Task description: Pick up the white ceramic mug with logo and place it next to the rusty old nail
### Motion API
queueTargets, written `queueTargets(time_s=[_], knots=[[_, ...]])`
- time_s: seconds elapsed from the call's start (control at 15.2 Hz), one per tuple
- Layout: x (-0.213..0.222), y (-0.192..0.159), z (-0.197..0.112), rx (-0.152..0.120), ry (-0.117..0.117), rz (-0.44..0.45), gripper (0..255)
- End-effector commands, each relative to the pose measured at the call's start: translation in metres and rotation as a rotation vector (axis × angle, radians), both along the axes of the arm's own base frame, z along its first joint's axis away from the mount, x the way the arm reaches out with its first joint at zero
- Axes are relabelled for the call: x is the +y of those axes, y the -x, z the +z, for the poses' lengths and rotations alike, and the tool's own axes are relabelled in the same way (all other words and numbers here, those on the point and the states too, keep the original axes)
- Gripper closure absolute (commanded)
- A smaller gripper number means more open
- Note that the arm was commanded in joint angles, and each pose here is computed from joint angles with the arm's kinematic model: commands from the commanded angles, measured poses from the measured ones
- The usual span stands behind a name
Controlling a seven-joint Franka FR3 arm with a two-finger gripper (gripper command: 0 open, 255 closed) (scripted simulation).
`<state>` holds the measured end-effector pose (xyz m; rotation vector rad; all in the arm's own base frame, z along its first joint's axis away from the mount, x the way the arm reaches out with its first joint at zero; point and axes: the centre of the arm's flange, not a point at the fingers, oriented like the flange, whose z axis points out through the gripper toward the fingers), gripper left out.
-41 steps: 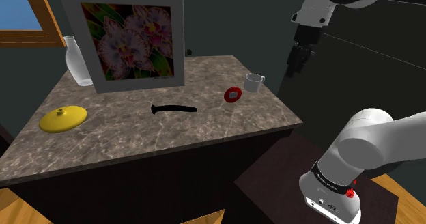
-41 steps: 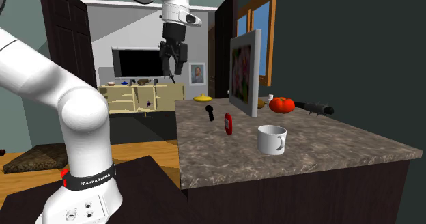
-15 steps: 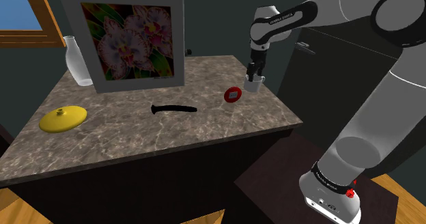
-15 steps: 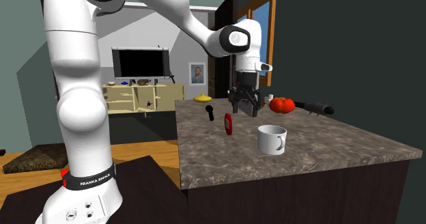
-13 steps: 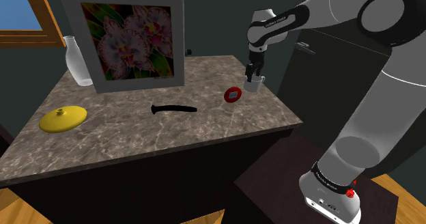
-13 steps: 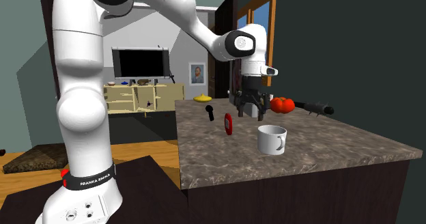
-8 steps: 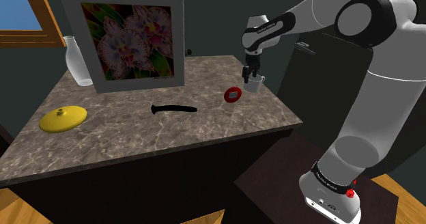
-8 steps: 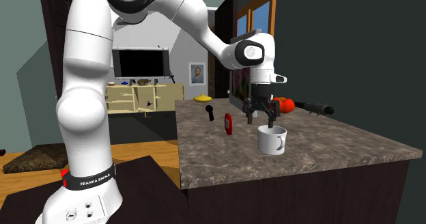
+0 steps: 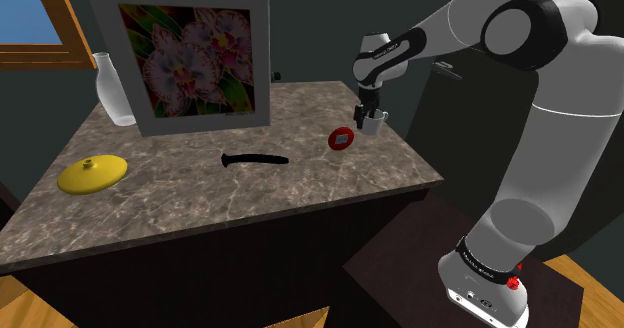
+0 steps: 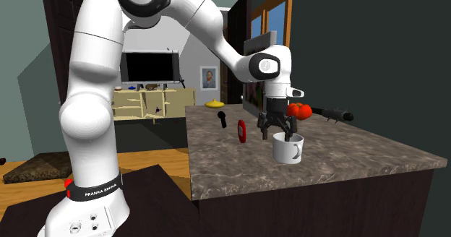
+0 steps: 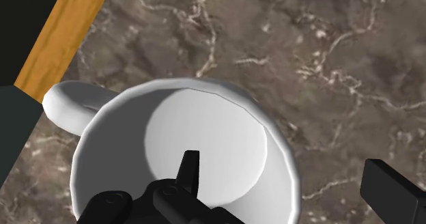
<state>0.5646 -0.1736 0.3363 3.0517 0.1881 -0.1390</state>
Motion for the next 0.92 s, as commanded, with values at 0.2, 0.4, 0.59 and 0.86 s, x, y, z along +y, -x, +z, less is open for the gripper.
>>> queueTargets(time_s=[0.2,0.4,0.59,0.86], knots=[[-0.0001,0.0001,-0.0010,0.000,0.000,0.000,0],[-0.0001,0.0001,-0.0010,0.000,0.000,0.000,255],[-0.0001,0.0001,-0.0010,0.000,0.000,0.000,255],[-0.0001,0.0001,-0.0010,0.000,0.000,0.000,255]])
